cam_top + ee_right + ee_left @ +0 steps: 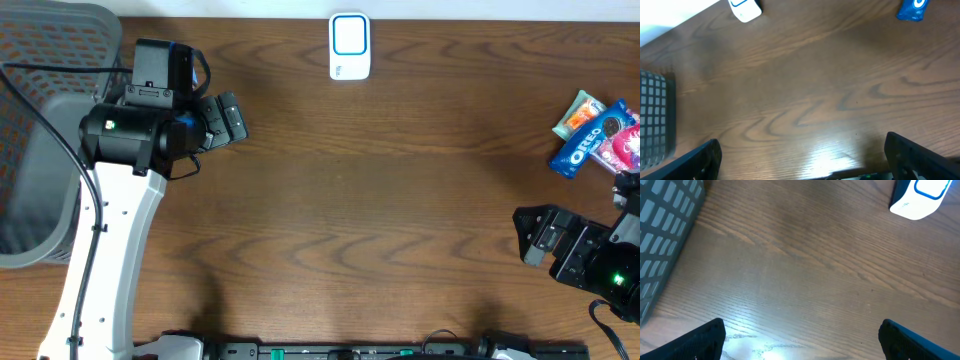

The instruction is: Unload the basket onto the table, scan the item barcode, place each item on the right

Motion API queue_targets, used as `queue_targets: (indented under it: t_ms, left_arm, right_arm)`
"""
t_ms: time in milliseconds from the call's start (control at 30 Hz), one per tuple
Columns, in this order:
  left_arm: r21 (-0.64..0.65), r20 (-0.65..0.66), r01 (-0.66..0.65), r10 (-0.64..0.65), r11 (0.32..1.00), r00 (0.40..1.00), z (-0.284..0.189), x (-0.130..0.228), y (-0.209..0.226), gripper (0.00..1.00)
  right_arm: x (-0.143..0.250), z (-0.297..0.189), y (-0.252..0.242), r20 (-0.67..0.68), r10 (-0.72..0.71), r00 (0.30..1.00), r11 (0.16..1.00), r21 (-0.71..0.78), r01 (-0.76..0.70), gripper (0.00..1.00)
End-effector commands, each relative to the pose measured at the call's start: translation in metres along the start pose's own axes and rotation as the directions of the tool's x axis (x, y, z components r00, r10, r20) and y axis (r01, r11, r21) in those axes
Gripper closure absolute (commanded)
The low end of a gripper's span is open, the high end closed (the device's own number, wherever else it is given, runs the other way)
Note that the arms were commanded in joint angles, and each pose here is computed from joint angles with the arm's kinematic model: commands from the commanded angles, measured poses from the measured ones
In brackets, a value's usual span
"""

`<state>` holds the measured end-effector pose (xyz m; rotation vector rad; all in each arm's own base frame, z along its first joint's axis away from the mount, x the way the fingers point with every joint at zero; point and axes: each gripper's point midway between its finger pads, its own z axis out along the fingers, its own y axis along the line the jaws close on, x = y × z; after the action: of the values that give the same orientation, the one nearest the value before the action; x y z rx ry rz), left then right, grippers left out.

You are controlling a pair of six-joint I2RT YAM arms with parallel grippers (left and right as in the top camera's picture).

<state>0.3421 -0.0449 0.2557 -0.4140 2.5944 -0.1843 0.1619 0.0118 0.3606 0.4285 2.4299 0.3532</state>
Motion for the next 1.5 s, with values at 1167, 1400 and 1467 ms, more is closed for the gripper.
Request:
queue_targets:
  t_ms: [1167,1400,1467]
  left_arm:
    - [-0.013,0.009,-0.013,0.013,1.0,1.0,-0.001,-0.002,0.003,0.02]
    - [-0.013,0.009,-0.013,0.013,1.0,1.0,-0.001,-0.002,0.003,0.02]
    - [-0.013,0.009,-0.013,0.013,1.0,1.0,-0.001,-0.002,0.003,0.02]
  right_arm:
    - [0.035,-0.011,-0.014,0.138,-0.176,0.975,0.984,0.052,0.17,0.01]
    - [0.027,0.0,-0.003,0.354,-0.3,0.886,0.947,-0.005,0.322,0.01]
    - [0.03,0.008,-0.006,0.389,-0.305,0.869,0.943,-0.001,0.332,0.01]
